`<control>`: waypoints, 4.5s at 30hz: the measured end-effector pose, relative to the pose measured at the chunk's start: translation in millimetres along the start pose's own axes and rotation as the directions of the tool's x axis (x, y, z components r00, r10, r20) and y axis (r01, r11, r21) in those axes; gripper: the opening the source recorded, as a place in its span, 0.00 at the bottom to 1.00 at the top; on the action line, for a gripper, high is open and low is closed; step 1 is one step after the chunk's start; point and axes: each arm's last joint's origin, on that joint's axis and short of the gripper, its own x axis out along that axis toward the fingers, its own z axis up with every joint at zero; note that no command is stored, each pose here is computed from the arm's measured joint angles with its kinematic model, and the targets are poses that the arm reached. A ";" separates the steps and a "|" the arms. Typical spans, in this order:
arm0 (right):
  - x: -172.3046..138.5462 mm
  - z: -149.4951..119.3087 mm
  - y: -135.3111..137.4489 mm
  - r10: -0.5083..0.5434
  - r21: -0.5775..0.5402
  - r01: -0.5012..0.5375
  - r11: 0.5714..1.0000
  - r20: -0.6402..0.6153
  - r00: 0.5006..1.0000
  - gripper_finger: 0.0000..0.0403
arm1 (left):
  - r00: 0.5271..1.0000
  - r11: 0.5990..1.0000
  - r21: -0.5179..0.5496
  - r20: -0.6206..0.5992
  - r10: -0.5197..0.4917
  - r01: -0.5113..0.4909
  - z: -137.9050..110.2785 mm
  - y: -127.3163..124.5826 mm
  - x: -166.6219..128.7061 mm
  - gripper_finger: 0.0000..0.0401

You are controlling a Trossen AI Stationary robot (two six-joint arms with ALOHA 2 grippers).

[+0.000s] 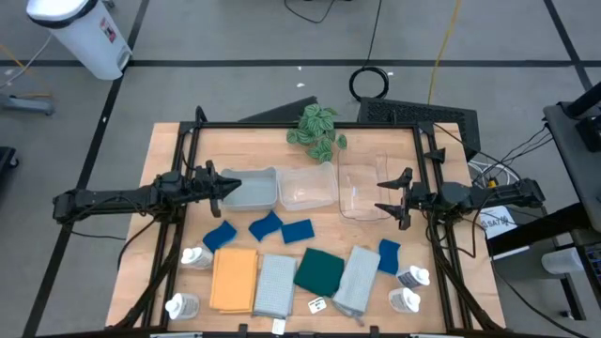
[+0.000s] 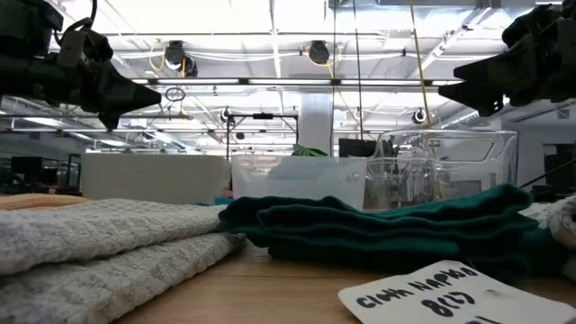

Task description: Pick & Place Kitchen Items

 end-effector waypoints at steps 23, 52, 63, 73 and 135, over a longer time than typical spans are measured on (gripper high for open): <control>0.0 0.0 0.0 0.000 0.000 0.000 1.000 0.000 1.000 0.69 | 1.000 1.000 -0.003 0.005 -0.001 0.001 0.4 -0.1 0.0 0.08; 0.0 0.0 0.0 0.000 0.000 0.000 1.000 0.000 1.000 0.69 | 0.995 0.978 -0.186 0.030 -0.093 0.097 4.8 -3.3 -0.2 0.09; 0.0 0.0 0.0 0.000 0.000 0.000 1.000 0.000 1.000 0.69 | 0.846 0.961 -0.263 -0.491 -0.205 0.081 56.5 -24.1 -10.6 0.47; 0.0 0.0 0.0 0.000 0.000 0.000 1.000 -0.001 1.000 0.69 | 0.511 0.956 -0.282 -0.835 -0.204 -0.079 40.2 -45.3 -7.1 0.57; 0.0 0.0 0.0 0.000 0.000 0.000 1.000 -0.001 1.000 0.69 | 0.156 0.994 0.058 -0.985 0.071 -0.089 -44.3 -74.0 28.3 0.09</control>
